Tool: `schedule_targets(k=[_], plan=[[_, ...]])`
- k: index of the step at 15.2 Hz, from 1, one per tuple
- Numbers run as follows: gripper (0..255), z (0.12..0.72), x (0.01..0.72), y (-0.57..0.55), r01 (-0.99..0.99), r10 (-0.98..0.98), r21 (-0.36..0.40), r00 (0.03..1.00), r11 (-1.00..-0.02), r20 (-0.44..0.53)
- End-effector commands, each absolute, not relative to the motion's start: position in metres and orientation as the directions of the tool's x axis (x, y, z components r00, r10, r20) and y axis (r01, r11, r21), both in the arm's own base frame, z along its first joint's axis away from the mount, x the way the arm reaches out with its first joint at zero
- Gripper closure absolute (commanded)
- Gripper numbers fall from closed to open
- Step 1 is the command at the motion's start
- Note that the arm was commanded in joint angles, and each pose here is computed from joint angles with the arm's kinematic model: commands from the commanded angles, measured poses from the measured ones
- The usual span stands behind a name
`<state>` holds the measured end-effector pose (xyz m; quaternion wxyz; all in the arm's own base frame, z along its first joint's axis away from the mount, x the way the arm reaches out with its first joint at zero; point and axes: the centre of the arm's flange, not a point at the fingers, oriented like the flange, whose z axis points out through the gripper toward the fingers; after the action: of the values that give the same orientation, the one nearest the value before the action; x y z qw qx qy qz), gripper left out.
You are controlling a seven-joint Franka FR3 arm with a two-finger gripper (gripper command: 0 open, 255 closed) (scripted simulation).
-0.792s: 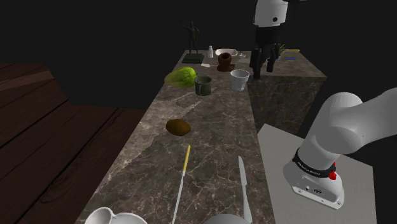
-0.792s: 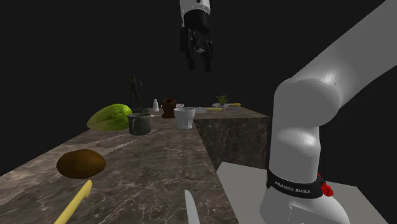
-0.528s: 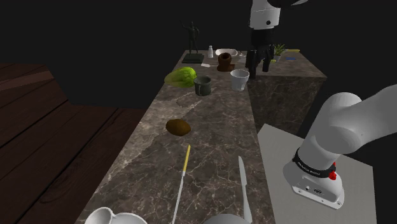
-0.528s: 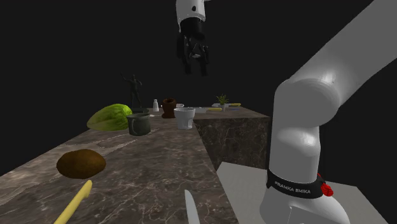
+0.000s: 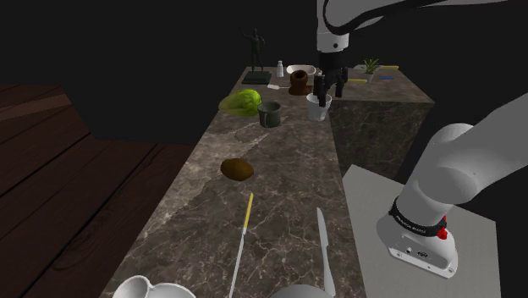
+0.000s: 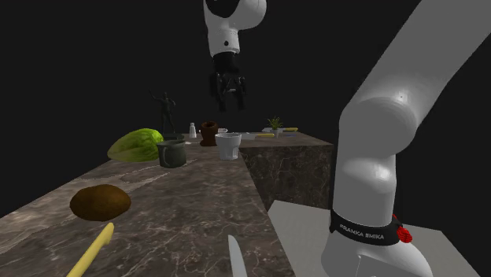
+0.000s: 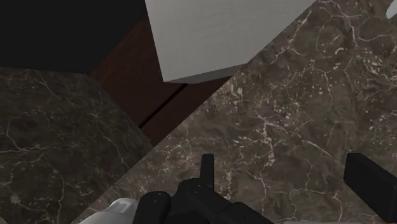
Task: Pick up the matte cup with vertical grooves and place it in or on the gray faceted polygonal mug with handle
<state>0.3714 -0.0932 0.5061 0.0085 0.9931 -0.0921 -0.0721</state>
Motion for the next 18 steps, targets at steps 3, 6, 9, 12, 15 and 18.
schedule_targets(k=[3, 6, 9, 12, 15, 18], plan=[[0, 0.484, 0.404, -0.126, -0.187, -0.194, 0.058, 0.971, -0.981, -0.140], [0, 0.468, 0.429, -0.149, -0.192, -0.201, 0.078, 0.970, -0.978, -0.139], [0, 0.452, 0.454, -0.174, -0.196, -0.208, 0.098, 0.968, -0.976, -0.139], [0, 0.436, 0.478, -0.198, -0.200, -0.215, 0.118, 0.967, -0.973, -0.138], [0, 0.421, 0.503, -0.223, -0.204, -0.223, 0.138, 0.965, -0.969, -0.137], [0, 0.406, 0.527, -0.249, -0.208, -0.230, 0.158, 0.964, -0.965, -0.136]])
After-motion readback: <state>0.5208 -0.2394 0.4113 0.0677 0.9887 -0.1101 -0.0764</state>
